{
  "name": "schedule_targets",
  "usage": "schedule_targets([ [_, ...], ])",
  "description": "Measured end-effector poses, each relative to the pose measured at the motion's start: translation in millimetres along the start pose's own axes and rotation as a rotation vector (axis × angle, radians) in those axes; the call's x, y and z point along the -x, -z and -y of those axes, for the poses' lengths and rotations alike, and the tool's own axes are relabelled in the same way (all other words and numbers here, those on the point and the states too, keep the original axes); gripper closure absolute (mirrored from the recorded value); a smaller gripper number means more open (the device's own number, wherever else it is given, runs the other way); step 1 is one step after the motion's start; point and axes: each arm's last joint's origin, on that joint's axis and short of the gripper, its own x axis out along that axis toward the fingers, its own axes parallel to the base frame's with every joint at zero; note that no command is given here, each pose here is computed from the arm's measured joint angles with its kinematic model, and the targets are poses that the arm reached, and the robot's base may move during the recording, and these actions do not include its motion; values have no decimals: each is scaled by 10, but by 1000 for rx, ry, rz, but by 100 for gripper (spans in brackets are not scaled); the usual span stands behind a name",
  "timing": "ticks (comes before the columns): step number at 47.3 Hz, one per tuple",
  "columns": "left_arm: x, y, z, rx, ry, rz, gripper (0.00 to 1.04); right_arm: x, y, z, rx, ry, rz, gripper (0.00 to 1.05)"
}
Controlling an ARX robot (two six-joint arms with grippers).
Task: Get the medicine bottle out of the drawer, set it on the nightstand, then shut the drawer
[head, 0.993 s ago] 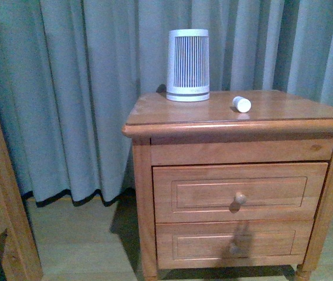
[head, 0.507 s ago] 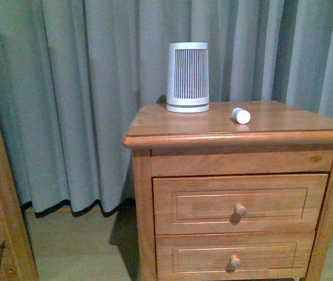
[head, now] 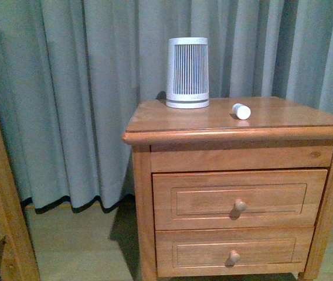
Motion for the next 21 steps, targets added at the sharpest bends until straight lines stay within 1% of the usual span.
schedule_targets([
  [16,0,0,0,0,0,0,7,0,0,0,1,0,0,44],
  [21,0,0,0,0,0,0,7,0,0,0,1,0,0,28],
])
